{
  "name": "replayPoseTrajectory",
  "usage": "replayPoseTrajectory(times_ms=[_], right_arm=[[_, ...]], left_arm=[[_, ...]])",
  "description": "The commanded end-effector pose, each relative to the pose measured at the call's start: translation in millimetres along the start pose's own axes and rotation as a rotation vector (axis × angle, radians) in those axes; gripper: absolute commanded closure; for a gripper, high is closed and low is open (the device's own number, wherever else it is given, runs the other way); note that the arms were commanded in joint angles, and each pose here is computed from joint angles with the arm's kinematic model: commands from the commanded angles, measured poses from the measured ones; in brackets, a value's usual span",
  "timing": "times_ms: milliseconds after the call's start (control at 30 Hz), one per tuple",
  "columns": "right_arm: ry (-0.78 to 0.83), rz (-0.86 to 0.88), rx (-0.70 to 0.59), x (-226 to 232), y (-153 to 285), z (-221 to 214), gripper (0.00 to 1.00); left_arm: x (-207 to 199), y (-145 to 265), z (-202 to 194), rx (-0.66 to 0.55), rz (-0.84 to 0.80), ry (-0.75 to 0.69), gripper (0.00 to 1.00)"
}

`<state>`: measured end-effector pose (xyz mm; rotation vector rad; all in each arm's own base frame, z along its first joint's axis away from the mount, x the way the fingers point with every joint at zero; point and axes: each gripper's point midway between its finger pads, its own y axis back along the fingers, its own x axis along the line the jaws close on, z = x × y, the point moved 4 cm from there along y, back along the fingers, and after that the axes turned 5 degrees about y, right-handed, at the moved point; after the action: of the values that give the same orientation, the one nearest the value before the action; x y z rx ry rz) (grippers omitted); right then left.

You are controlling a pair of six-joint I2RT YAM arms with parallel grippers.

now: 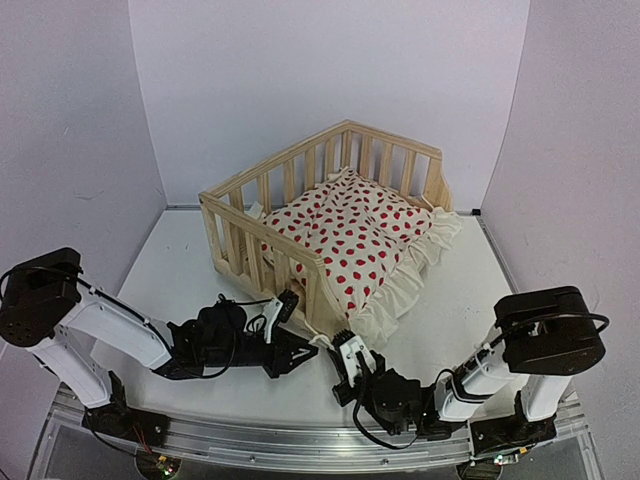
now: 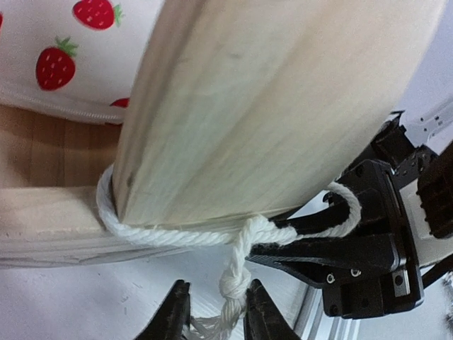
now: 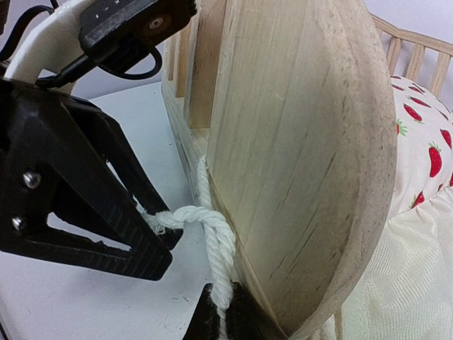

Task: Set up the pet bed

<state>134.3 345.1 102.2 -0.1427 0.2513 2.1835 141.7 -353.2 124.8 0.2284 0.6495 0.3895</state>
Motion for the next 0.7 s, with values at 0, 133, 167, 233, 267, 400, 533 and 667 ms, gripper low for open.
replayPoseTrajectory(times_ms=[0, 133, 167, 233, 267, 400, 533, 667], right_arm=[[-0.051, -0.083, -0.041, -18.3, -2.3, 19.6, 1.00], [-0.047, -0.042, 0.033, -17.9, 2.2, 8.3, 0.89], [-0.054, -0.014, 0.052, -18.0, 5.8, 5.2, 0.80], [-0.088, 0.044, 0.103, -18.1, 14.0, -2.3, 0.67], [-0.095, 0.065, 0.130, -18.9, 17.9, -4.4, 0.61], [-0.098, 0.116, 0.230, -22.9, 30.5, -10.9, 0.42], [-0.096, 0.125, 0.267, -25.0, 35.7, -23.4, 0.37], [-0.108, 0.190, 0.285, -10.1, 32.0, -25.4, 0.34]], left_arm=[[-14.7, -4.6, 21.8, -0.058, -0.060, -0.034, 0.87], [-15.6, -3.1, 23.5, -0.064, -0.060, -0.041, 1.00], [-15.3, -3.3, 23.6, -0.063, -0.059, -0.041, 1.00], [-15.1, -3.9, 24.1, -0.062, -0.056, -0.040, 1.00], [-15.0, -4.1, 23.7, -0.059, -0.057, -0.040, 1.00], [-14.3, -5.2, 24.0, -0.057, -0.054, -0.035, 1.00], [-15.5, -5.2, 26.1, -0.063, -0.056, -0.040, 1.00], [-16.3, -11.2, 24.8, -0.047, -0.065, -0.043, 1.00]])
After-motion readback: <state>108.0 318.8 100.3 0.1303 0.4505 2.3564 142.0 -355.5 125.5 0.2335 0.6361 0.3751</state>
